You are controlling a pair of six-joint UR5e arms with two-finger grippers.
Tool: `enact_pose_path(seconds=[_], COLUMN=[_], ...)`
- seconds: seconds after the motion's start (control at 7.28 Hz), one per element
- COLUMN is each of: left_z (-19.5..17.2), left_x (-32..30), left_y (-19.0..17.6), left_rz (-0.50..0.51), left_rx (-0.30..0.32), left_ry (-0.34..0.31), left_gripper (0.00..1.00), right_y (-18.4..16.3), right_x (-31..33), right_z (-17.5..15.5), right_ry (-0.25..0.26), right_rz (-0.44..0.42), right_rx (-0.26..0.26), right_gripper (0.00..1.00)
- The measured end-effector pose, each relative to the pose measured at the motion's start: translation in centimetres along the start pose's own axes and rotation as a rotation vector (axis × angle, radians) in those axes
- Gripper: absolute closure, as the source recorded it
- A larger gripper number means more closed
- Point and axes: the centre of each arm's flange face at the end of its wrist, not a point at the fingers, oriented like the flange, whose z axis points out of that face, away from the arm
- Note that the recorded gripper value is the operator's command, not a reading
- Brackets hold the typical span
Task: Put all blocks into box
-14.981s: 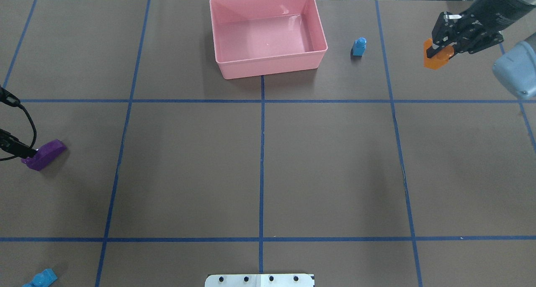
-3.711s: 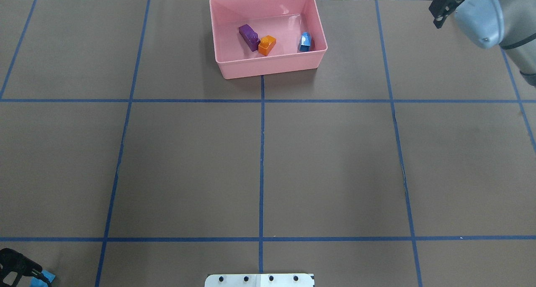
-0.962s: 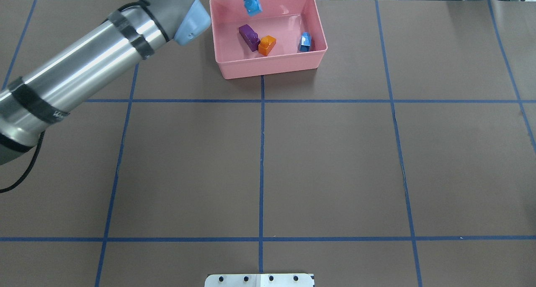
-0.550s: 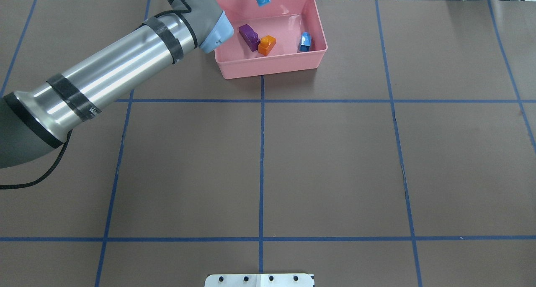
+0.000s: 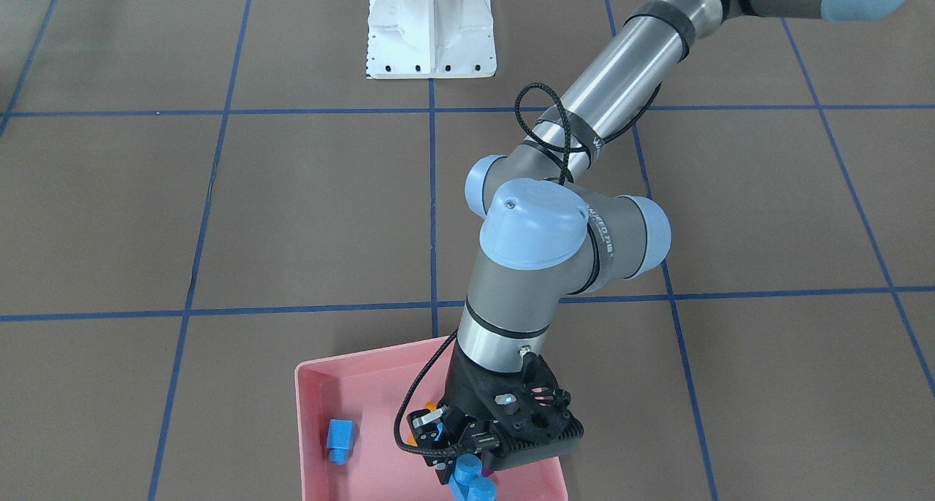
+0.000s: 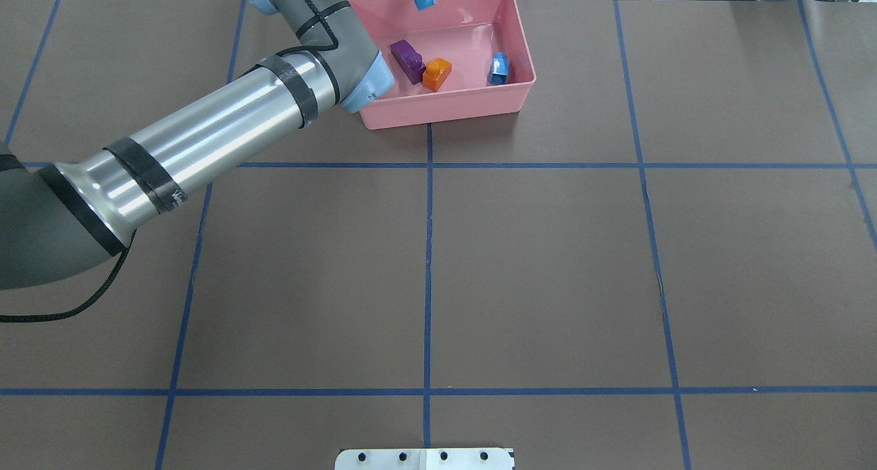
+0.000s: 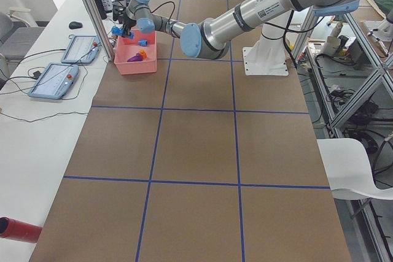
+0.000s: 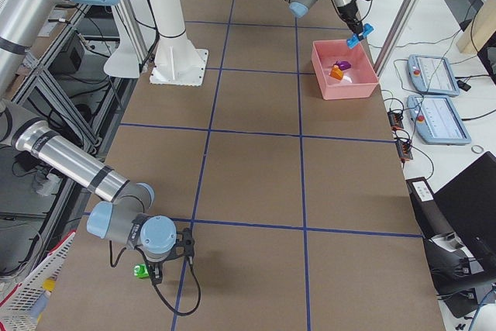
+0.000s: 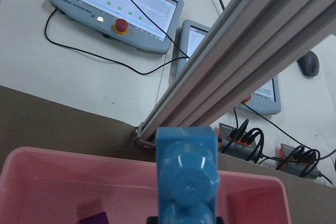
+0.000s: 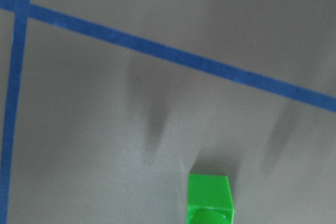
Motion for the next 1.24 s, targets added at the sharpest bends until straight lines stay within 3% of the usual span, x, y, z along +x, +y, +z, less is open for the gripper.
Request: enact_pose_path(seconds=[0.27, 0.41, 0.55, 0.69, 0.82, 0.96, 1.1, 1.24], left_z=[0.8, 1.0, 1.2, 1.5, 1.6, 1.6, 1.6, 1.6], left_x=[0.4, 0.4, 0.3, 0.1, 0.0, 0.0, 0.0, 0.0], left_y=[2.0, 2.4, 2.5, 2.6, 2.6, 2.7, 2.7, 2.7], left_rz=[0.012, 0.015, 0.015, 0.018, 0.024, 0.027, 0.028, 0.030], left_rx=[0.024, 0.031, 0.038, 0.042, 0.044, 0.043, 0.043, 0.043], left_ry=[-0.010, -0.014, -0.020, -0.027, -0.030, -0.031, -0.031, -0.030], left_gripper=[1.00, 0.79, 0.01, 0.00, 0.00, 0.00, 0.00, 0.00], right_y=[2.4, 2.3, 1.9, 1.4, 1.0, 0.8, 1.0, 1.2], right_x=[0.7, 1.1, 1.5, 1.9, 2.2, 2.4, 2.5, 2.7], right_z=[1.6, 1.9, 2.0, 2.1, 2.2, 2.3, 2.5, 2.8], right_ry=[0.007, 0.013, 0.019, 0.023, 0.026, 0.026, 0.024, 0.022], right_rz=[0.023, 0.030, 0.035, 0.036, 0.036, 0.037, 0.040, 0.042], right_rx=[-0.025, -0.025, -0.024, -0.025, -0.025, -0.026, -0.028, -0.030], right_gripper=[0.02, 0.03, 0.07, 0.27, 0.61, 0.84, 1.00, 1.00])
